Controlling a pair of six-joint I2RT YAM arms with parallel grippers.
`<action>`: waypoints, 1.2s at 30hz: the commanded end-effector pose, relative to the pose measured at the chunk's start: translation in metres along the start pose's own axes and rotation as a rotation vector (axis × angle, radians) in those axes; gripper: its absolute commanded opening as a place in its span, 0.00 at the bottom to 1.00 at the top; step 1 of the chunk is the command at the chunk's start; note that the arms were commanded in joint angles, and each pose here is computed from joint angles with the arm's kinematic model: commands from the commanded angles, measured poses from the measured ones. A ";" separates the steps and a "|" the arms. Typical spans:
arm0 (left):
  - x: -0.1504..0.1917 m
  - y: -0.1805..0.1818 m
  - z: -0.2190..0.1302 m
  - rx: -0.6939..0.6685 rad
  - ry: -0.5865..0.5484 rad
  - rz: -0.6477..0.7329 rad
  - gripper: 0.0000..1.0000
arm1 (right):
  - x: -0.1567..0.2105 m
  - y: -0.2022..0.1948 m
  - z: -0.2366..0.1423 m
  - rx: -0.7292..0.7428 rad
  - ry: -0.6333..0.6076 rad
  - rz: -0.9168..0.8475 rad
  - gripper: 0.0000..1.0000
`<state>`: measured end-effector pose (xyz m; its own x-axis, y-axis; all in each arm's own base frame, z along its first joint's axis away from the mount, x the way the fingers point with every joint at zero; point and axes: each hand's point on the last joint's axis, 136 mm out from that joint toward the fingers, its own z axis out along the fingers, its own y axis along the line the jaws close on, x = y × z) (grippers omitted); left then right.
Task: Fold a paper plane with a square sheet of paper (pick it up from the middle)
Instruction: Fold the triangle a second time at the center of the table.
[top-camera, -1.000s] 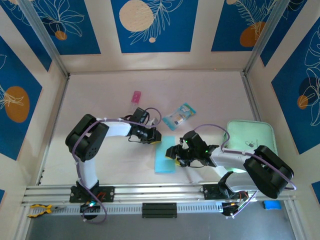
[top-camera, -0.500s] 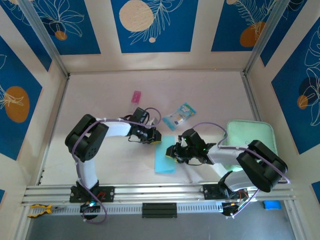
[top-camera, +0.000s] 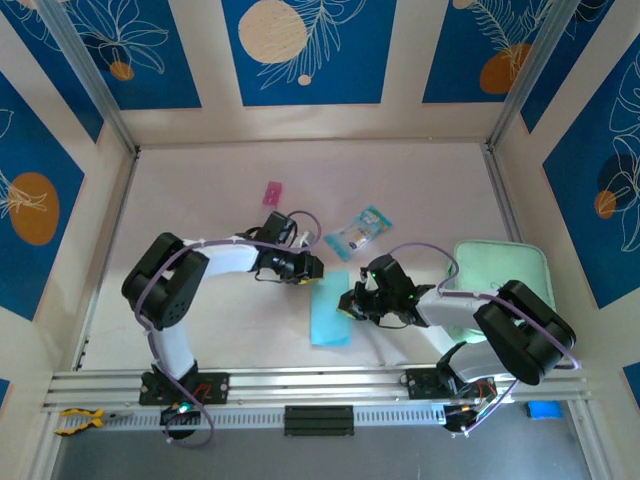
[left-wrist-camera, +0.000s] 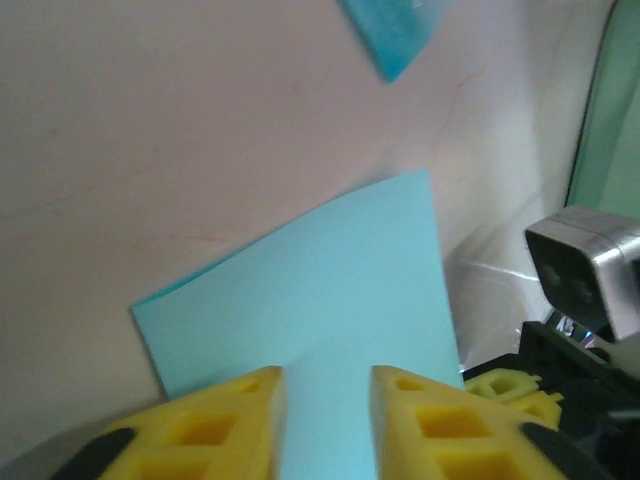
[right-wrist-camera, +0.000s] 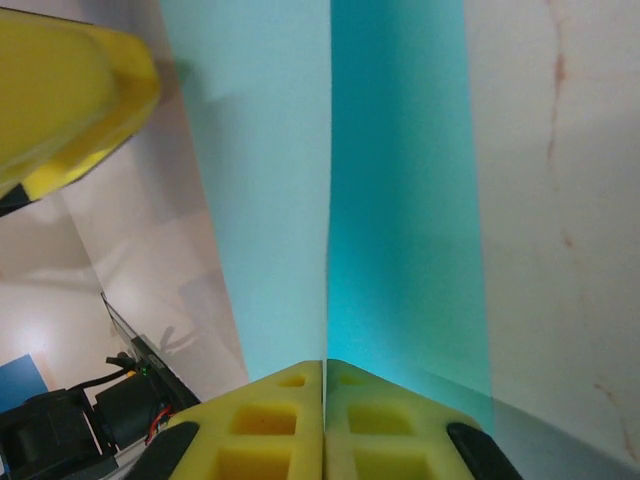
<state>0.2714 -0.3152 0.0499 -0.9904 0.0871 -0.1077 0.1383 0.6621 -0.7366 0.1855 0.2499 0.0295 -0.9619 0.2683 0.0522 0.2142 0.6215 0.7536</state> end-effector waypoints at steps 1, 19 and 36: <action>-0.004 -0.007 -0.020 -0.022 -0.056 0.043 0.40 | -0.003 0.001 0.003 -0.004 0.008 -0.013 0.06; 0.001 0.019 -0.077 -0.221 -0.229 0.058 0.60 | -0.020 0.034 0.036 -0.027 0.064 -0.050 0.09; 0.059 -0.022 -0.058 -0.164 -0.193 0.386 0.54 | -0.025 0.031 0.022 -0.023 0.105 -0.052 0.18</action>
<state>0.2173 -0.2780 0.0958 -0.9099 0.1478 -0.3875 0.3652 0.7282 -0.5799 0.2203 0.2757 0.0262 -0.9766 0.1983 0.0830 0.1918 0.6298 0.7527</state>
